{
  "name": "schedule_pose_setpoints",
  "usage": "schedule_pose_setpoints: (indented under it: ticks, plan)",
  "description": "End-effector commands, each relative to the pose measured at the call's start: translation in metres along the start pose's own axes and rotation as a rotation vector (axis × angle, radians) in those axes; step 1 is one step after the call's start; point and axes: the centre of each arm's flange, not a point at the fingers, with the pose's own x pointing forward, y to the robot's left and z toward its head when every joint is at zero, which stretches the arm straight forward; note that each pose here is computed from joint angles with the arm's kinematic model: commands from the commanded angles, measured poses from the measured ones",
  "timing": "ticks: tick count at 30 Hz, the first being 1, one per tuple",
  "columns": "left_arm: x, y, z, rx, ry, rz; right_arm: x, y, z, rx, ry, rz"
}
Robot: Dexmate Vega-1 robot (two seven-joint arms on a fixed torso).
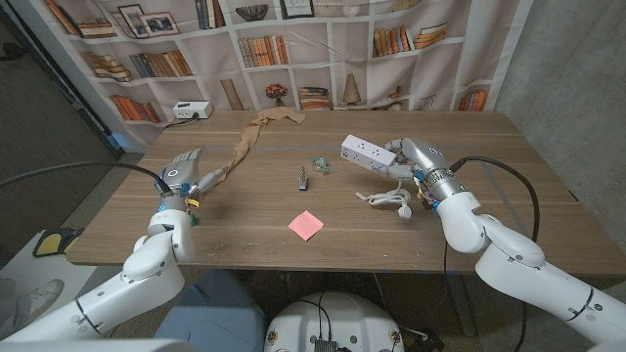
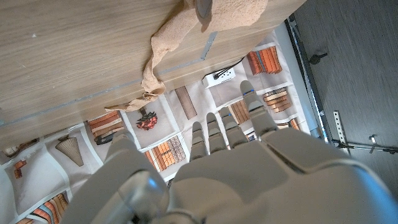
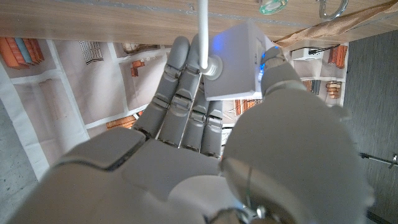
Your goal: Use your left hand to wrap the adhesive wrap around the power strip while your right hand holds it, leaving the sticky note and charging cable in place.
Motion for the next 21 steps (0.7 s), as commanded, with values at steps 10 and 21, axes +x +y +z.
schedule_pose_setpoints:
  ticks: [10,21]
  plan:
    - [0.003,0.000,-0.006,0.049,0.016,0.000,0.001,0.003,0.001,0.001,-0.004,0.009]
    - [0.014,-0.008,-0.013,0.032,-0.055,-0.016,0.002,0.003,0.003,0.000,-0.001,0.005]
